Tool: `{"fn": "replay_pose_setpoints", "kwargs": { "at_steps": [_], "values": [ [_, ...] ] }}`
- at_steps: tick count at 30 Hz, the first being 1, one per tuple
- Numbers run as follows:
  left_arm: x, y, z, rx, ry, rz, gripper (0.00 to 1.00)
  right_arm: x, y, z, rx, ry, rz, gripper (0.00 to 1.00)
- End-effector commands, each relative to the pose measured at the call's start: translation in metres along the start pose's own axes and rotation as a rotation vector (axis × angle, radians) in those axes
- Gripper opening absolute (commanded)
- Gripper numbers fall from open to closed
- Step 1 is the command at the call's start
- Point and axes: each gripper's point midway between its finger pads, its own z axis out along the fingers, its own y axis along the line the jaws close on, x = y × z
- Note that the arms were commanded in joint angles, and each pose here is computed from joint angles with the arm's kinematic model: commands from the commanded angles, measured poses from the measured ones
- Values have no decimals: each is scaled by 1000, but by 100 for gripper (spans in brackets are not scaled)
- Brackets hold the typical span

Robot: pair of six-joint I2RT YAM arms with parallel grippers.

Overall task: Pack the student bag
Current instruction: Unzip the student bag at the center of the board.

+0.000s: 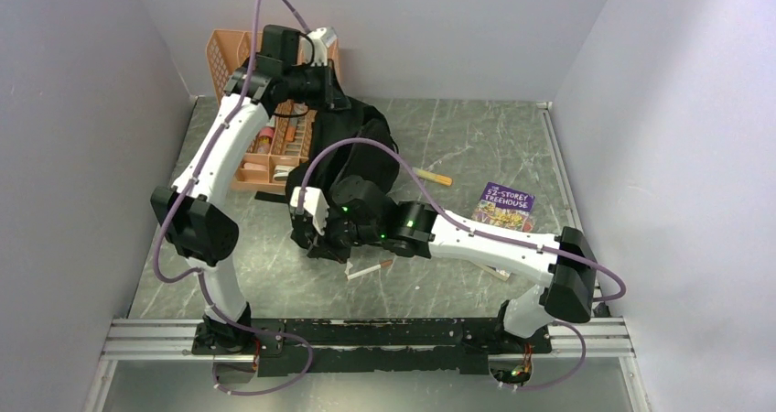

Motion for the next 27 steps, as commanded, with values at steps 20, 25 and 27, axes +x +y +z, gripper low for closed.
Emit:
{"fn": "replay_pose_setpoints", "kwargs": {
  "at_steps": [20,25,27],
  "values": [
    [-88,90,-49,-62,-292,7,5,108,-19,28,141,93,80,0],
    [-92,103,-57,-77,-308,-1,5,115,-15,17,137,121,87,0],
    [-93,107,-60,-83,-314,-6,5,118,-13,12,138,129,89,0]
  ]
}}
